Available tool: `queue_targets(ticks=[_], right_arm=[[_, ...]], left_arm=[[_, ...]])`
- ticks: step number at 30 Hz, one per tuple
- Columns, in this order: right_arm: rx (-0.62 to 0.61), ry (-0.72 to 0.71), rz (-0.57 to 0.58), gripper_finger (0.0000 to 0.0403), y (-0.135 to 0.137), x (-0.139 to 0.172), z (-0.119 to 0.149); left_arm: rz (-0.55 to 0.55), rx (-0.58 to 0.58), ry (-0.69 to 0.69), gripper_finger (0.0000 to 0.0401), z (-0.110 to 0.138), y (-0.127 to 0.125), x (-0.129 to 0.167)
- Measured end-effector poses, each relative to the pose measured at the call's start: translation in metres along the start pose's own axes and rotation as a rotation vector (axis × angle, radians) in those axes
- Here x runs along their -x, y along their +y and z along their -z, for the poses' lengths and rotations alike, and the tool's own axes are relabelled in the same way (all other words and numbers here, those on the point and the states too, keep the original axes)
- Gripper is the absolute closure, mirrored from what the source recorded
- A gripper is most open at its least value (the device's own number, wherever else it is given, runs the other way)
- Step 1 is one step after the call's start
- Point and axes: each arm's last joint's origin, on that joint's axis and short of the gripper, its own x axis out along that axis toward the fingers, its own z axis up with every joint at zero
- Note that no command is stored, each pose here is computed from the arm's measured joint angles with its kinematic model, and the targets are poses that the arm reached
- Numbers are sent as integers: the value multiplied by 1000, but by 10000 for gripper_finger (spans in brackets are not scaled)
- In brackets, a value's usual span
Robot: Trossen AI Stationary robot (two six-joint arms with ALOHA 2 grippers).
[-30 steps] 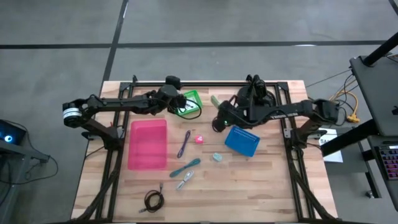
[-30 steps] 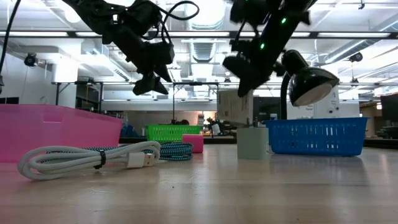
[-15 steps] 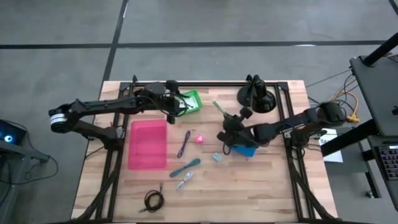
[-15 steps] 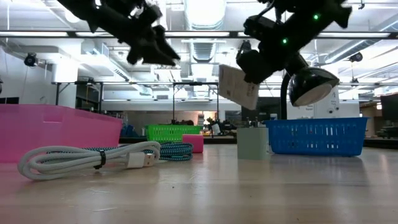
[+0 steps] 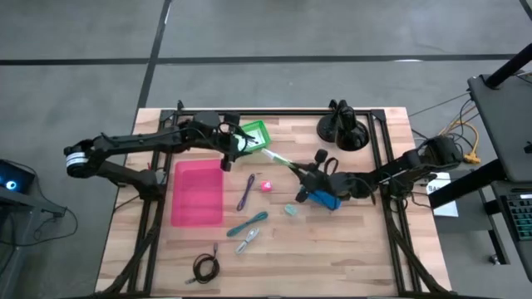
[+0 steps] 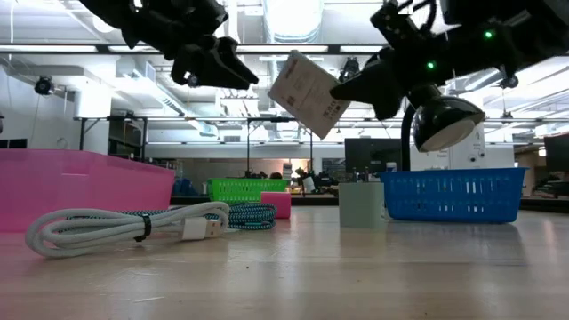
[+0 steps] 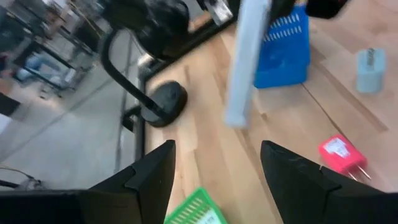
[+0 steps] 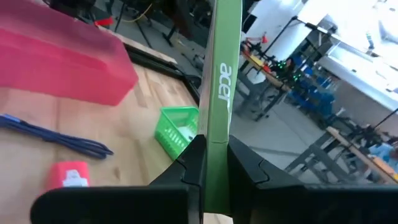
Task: Pick and place items into bin
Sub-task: Put the card reader box into the green bin
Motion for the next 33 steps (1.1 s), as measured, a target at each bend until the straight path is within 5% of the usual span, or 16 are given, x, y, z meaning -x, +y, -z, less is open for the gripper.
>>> queue_targets(ticks=[33], right_arm=[[148,37,-24,379,-12,-9,18]], left_arm=[[17,-99,-75,182,0,-11,-60]])
